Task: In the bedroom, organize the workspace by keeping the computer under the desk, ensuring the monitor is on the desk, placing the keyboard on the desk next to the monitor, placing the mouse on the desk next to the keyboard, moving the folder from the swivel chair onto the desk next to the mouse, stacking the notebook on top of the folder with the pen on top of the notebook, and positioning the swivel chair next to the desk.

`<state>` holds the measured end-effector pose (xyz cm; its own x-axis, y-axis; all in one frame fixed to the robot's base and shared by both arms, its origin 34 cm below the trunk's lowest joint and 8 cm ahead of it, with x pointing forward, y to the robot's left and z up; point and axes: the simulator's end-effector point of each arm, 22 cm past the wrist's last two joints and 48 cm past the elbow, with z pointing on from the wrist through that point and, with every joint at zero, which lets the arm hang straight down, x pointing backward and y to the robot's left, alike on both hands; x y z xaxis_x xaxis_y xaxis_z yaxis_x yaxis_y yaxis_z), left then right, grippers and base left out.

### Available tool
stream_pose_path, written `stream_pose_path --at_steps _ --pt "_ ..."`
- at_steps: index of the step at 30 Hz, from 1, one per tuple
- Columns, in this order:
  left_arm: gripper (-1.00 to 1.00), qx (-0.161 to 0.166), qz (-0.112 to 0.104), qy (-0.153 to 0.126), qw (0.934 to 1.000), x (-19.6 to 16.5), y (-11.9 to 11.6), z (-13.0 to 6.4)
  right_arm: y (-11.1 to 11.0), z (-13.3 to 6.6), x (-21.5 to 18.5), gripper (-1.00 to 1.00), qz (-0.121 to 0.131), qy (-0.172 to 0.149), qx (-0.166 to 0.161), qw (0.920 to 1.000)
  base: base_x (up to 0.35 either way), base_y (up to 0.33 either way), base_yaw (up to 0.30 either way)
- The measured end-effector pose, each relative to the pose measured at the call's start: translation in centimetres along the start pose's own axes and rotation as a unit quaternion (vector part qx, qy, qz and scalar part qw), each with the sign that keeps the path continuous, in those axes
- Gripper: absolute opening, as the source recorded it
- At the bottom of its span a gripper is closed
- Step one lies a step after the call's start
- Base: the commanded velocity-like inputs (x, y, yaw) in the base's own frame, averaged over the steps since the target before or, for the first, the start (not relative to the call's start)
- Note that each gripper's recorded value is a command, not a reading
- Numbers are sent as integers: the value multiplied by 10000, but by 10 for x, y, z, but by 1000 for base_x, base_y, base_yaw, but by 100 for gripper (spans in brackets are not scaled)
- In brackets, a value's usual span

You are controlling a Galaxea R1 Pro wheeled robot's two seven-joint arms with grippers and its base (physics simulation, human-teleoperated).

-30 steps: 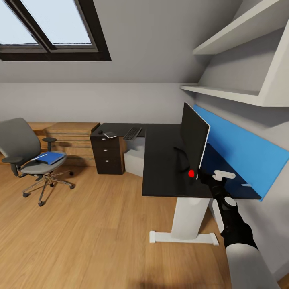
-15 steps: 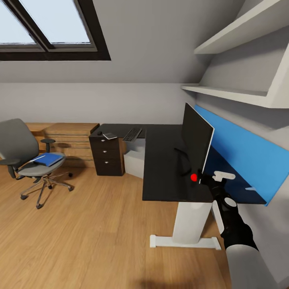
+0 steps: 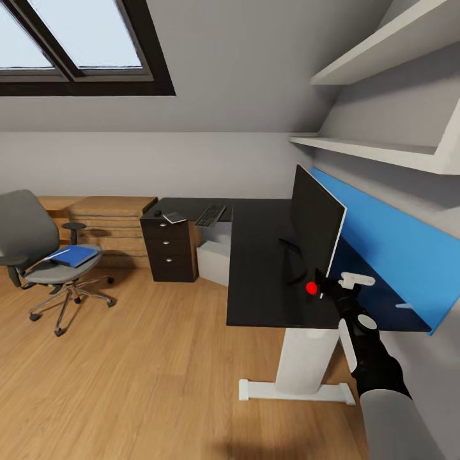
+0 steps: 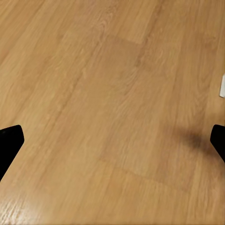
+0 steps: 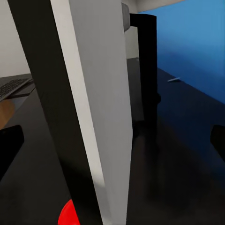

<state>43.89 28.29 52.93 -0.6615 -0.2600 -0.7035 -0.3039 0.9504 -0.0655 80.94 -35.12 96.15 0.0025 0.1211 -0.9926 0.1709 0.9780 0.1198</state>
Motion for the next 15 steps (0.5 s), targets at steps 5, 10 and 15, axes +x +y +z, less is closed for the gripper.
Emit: stream_pose_path --at_steps 5,10,15 --pt "100 1 1 1 10000 0 0 0 0 0 0 100 0 -2 -4 10000 3 0 0" --pt "100 -6 -7 1 10000 0 0 0 0 0 0 100 -1 0 -4 10000 1 0 0" --pt "100 -11 -7 -2 10000 0 1 0 0 0 0 100 -3 -2 -3 10000 0 0 0"
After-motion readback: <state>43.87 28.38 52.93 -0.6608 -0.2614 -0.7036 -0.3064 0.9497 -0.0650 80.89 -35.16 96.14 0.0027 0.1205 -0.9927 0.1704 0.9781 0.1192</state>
